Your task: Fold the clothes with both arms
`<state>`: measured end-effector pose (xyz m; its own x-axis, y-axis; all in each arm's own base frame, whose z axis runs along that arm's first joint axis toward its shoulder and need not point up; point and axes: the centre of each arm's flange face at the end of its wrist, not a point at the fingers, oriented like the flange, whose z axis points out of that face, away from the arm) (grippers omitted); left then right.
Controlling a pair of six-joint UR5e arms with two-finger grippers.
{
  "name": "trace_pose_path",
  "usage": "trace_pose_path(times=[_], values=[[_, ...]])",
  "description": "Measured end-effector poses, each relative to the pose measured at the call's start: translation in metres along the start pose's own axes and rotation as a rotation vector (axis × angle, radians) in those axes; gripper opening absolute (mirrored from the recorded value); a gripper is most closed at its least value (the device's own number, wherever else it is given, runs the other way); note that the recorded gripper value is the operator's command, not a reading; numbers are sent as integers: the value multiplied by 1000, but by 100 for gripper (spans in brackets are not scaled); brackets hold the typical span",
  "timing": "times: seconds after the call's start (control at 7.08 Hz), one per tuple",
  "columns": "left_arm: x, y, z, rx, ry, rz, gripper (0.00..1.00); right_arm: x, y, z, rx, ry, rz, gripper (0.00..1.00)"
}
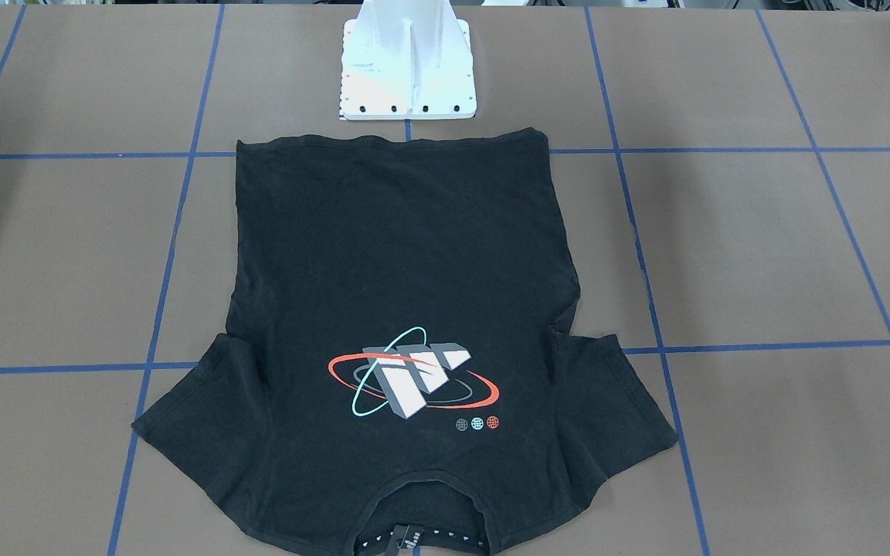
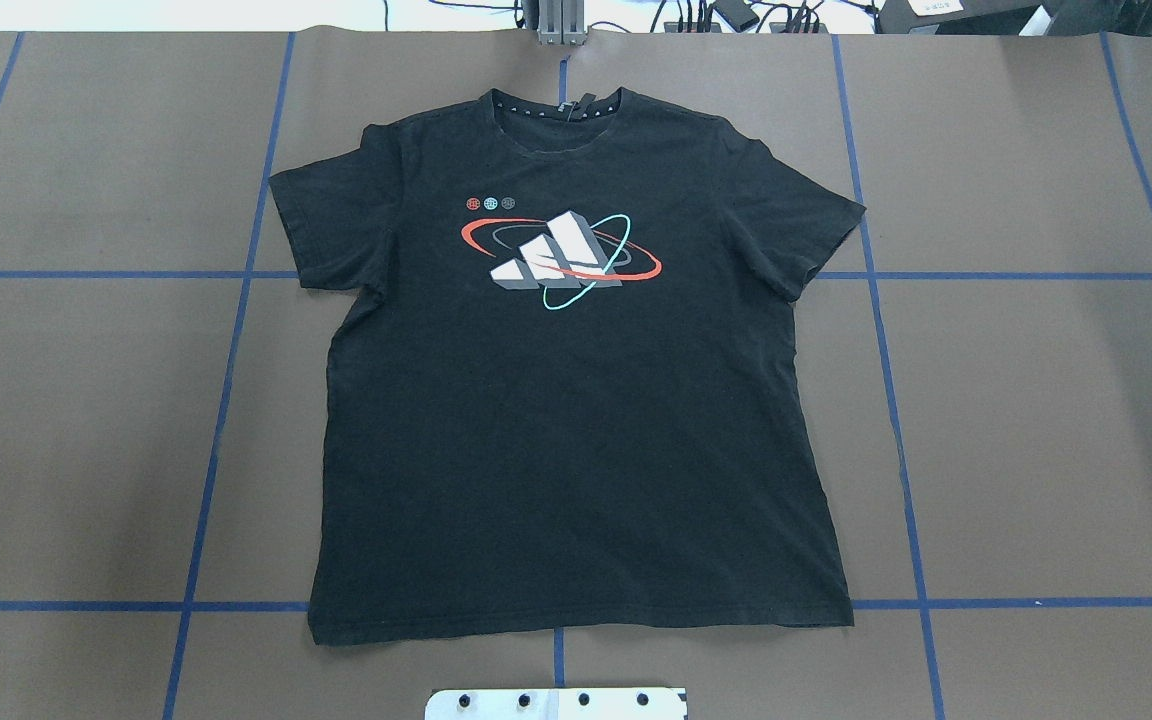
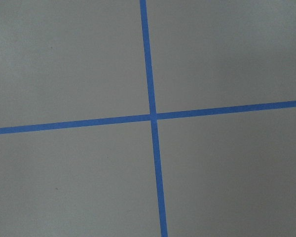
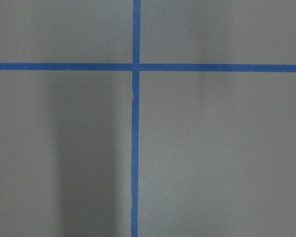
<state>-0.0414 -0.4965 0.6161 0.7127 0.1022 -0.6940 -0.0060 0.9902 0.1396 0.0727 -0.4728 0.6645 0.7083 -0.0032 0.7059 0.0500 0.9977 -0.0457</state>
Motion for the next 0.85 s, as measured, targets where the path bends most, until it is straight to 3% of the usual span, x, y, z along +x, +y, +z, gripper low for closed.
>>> trace_pose_path(times=[0.57, 0.85], values=[[5, -7, -6, 15, 0, 6, 100, -15, -7, -13, 27, -20, -23, 100], [34, -47, -30, 73, 8, 62, 100, -53, -36, -41, 82, -57, -88, 100]])
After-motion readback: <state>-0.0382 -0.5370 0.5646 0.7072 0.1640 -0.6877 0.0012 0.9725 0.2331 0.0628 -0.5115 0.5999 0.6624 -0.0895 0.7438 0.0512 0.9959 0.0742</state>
